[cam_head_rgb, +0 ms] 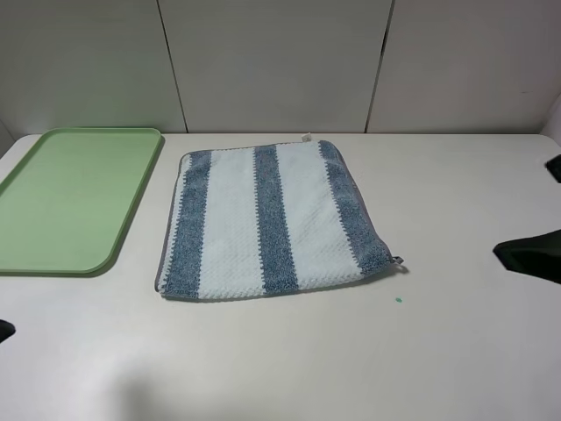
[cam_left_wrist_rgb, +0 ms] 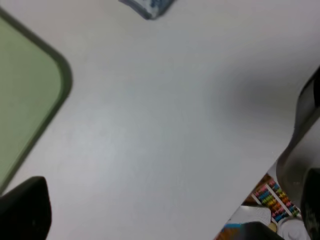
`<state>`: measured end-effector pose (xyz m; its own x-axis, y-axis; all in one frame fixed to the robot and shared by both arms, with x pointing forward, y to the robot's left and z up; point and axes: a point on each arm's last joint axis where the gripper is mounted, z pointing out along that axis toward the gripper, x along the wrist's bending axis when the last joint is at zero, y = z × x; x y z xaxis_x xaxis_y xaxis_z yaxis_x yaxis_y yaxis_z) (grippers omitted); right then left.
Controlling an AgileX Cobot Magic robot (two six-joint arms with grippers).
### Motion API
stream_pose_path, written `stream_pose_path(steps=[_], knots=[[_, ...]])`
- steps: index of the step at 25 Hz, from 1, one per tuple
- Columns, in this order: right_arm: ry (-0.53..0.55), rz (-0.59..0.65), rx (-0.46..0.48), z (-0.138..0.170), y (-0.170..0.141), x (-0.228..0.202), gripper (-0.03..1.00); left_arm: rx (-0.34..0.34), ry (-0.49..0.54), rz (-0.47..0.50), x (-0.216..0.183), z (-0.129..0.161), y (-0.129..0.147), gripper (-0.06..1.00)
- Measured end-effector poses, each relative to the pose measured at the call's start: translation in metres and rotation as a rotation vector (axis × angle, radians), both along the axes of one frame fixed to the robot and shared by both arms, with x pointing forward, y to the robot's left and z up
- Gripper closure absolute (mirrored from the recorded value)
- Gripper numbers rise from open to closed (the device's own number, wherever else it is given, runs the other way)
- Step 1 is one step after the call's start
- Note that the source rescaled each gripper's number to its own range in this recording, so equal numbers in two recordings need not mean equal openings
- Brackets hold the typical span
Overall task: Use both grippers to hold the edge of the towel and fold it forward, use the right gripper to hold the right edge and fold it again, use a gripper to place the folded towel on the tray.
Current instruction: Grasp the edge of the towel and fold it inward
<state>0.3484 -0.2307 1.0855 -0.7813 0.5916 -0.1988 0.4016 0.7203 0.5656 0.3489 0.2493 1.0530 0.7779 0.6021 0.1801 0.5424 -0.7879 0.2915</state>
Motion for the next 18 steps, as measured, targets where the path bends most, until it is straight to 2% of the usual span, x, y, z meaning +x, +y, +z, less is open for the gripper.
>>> stream_pose_path(steps=[6,10,18], knots=[[-0.004,0.199,-0.114,-0.017,0.027,0.021,-0.03,0.049,0.051,-0.068,0.028,-0.018,-0.014,-0.06],[-0.066,0.290,-0.225,-0.027,0.033,0.036,-0.03,0.086,0.098,-0.103,0.039,-0.031,-0.019,-0.06],[-0.132,0.365,-0.343,-0.044,0.044,0.063,-0.03,0.229,0.018,-0.303,0.060,-0.041,-0.020,-0.06]])
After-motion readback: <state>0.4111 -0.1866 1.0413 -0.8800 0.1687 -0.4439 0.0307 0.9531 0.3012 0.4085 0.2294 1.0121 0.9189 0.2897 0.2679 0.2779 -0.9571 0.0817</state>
